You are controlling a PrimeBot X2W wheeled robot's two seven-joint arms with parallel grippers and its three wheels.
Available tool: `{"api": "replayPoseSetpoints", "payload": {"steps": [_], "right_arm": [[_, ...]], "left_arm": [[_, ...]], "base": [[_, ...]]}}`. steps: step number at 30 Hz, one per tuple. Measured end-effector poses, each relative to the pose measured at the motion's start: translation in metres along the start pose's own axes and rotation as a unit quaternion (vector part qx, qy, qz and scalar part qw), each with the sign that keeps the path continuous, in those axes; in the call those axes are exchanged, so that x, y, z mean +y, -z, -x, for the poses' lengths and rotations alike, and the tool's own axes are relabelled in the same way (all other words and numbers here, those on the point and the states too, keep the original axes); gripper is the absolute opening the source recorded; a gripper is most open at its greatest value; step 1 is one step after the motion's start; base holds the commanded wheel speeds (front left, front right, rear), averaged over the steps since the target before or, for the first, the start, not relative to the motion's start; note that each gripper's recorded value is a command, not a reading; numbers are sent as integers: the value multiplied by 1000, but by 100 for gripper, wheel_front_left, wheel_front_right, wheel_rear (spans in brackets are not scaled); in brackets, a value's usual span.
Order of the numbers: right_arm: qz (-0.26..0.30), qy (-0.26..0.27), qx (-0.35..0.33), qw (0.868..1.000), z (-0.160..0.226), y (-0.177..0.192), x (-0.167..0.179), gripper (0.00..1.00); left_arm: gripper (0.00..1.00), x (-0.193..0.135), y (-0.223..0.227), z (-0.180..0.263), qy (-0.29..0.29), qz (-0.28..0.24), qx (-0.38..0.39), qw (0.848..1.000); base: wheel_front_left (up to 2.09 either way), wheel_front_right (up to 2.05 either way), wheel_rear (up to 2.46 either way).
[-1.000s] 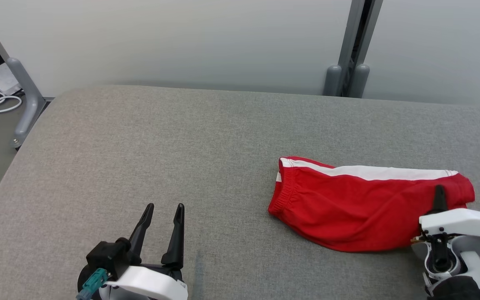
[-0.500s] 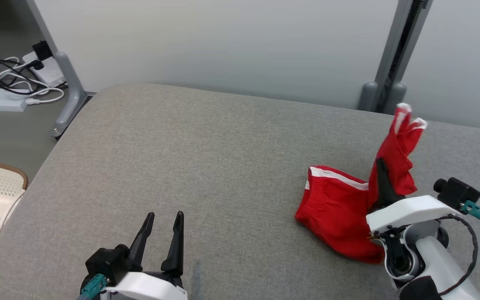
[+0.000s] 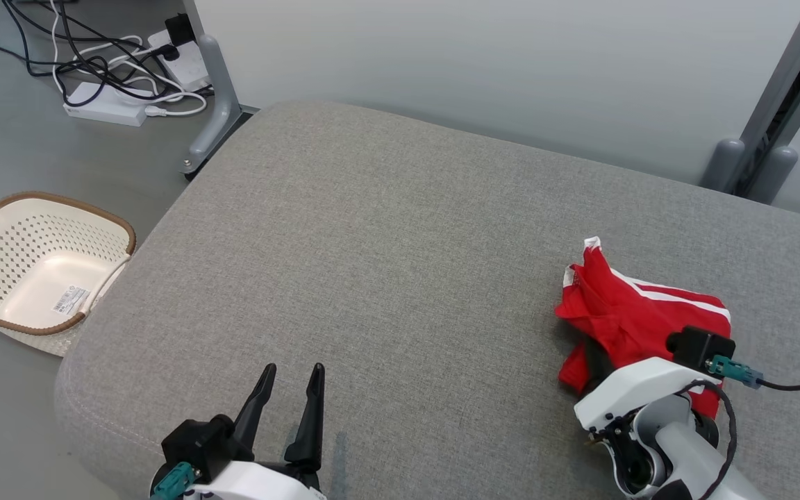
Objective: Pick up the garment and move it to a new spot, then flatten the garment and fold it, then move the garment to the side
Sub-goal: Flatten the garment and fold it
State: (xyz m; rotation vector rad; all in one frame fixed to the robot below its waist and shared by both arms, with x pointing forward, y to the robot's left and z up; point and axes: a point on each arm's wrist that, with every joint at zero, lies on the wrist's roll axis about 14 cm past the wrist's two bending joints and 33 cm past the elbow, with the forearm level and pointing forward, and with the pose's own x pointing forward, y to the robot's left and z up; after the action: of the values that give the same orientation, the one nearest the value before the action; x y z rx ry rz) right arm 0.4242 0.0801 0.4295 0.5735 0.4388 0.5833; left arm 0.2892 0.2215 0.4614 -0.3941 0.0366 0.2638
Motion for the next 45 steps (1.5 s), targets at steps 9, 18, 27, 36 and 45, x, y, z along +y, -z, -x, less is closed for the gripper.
{"api": "replayPoseSetpoints", "payload": {"steps": [9, 18, 27, 36, 45], "right_arm": [[-13, -14, -16, 1000, -1, -12, 10, 100], [-3, -75, -17, 997, 14, -11, 49, 100], [5, -118, -83, 990, 24, -60, 81, 100], [189, -75, -233, 951, 60, -180, 51, 100], [313, 33, -283, 906, 122, -215, -12, 100]], "left_arm": [[100, -2, 1, -2, 3, -1, 1, 1000], [100, -11, -1, -8, 22, -5, -2, 1000], [100, -24, -5, -13, 47, -8, -10, 999], [100, -50, -21, -20, 91, -6, -36, 995], [100, -90, -38, -30, 148, -28, -65, 986]], "base": [[0, 0, 0], [0, 0, 0], [0, 0, 0], [0, 0, 0], [0, 0, 0]]}}
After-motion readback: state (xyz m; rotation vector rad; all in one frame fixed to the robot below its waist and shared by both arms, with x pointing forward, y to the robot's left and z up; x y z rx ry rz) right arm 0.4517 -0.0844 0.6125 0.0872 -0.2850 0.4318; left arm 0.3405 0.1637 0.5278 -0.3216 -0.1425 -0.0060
